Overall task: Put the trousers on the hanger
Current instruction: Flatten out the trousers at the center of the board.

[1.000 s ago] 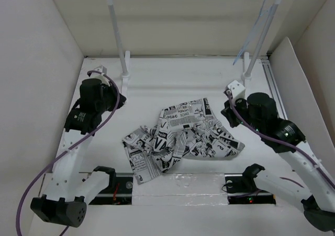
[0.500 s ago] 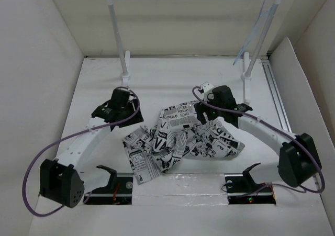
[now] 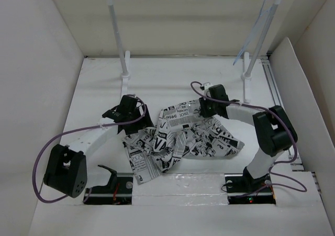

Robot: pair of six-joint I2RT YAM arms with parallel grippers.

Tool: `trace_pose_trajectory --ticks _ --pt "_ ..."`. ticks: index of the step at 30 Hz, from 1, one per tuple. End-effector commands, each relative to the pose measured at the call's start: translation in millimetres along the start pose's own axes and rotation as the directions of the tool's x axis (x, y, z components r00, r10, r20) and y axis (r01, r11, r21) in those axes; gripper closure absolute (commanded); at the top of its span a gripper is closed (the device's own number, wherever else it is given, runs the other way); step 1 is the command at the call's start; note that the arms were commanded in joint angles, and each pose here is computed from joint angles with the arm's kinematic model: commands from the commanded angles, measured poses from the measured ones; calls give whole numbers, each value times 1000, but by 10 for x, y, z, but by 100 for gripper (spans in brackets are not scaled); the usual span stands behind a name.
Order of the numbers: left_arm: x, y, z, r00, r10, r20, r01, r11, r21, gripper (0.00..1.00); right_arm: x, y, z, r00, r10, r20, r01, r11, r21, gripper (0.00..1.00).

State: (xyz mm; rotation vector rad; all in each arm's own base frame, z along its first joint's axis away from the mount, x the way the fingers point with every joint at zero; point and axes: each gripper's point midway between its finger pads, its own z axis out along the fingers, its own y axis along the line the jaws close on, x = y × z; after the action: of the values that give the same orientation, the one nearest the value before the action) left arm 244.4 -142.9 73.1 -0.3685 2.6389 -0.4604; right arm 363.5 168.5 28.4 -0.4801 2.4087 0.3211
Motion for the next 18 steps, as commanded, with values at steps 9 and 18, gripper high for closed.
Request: trace_pose_trajectory --ticks 9,18 --pt "-141 -421 17 998 67 4 -67 984 166 21 -694 -408 -1029 952 19 306 -77 981 178 100" --pt "-207 -221 -46 997 0 72 -5 998 66 26 -652 -1332 -2456 873 60 484 -293 858 421 100"
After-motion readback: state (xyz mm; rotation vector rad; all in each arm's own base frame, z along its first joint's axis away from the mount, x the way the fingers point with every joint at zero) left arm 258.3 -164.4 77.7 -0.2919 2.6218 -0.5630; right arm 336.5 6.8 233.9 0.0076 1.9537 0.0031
